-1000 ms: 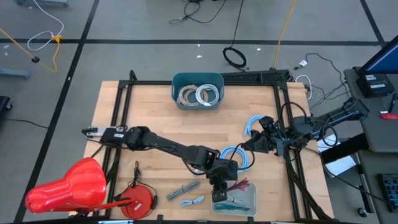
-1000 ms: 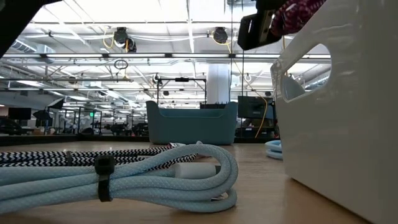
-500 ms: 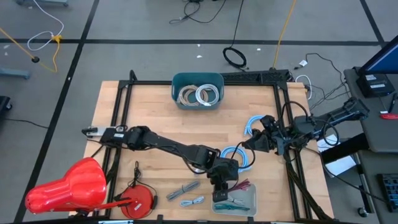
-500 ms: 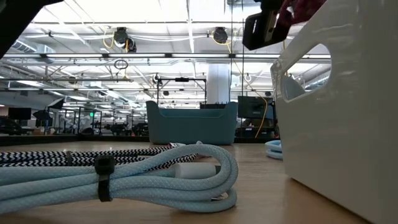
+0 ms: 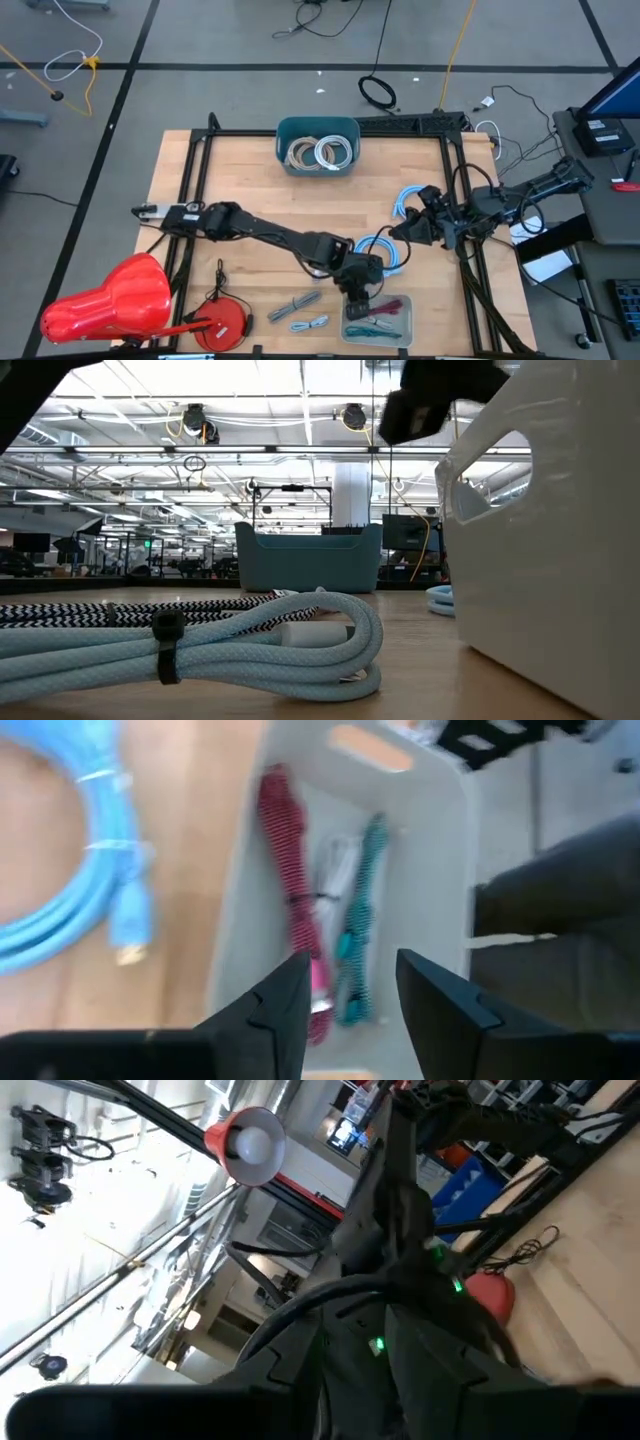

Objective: Pick & Place USB Port
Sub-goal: Put the purple charger cable into the gray bin

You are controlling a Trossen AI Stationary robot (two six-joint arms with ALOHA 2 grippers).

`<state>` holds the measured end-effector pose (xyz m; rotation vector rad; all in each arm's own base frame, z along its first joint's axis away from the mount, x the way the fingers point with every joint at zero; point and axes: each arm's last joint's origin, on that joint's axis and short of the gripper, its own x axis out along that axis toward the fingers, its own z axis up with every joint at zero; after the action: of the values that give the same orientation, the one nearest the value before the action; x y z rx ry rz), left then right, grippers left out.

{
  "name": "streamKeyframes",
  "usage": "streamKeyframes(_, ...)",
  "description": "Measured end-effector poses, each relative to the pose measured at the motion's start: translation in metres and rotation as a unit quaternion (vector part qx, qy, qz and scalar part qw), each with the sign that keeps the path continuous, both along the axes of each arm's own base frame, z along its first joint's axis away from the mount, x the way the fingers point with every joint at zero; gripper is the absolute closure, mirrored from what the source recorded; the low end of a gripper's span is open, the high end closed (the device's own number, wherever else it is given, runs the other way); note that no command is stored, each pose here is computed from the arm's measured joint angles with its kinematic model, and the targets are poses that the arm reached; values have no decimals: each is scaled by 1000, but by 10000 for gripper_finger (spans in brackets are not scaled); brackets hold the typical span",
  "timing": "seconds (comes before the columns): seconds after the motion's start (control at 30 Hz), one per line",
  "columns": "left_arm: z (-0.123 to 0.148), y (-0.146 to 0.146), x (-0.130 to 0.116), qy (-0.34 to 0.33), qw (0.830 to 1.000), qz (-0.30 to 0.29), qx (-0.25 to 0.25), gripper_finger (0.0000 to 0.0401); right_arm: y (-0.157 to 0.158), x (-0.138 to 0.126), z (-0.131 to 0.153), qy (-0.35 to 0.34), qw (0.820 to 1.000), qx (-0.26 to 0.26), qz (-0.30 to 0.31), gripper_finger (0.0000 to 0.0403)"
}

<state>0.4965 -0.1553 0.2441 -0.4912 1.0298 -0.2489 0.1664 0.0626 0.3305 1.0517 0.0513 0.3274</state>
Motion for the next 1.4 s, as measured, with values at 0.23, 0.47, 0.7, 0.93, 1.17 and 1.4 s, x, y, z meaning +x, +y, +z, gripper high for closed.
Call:
streamKeyframes(0.23, 41, 27, -19, 19, 998, 66, 16, 276, 1, -1, -10, 51, 998, -21, 14, 298)
streamKeyframes(0.47, 89, 34, -49, 4, 992, 123, 38, 286, 0, -5, -30, 153, 986, -58, 27, 298)
streamKeyframes(0.7, 95, 46, -81, 116, 934, 332, 64, 286, -3, -12, -52, 263, 960, -95, 26, 298)
streamKeyframes(0.93, 41, 45, -95, 252, 875, 397, 118, 286, -4, -16, -59, 304, 947, -102, 24, 298)
streamKeyframes(1.17, -26, 40, -90, 276, 878, 379, 99, 286, -3, -13, -55, 282, 954, -97, 25, 298)
streamKeyframes(1.4, -52, 42, -82, 232, 898, 367, 71, 285, -3, -13, -55, 279, 955, -97, 23, 298)
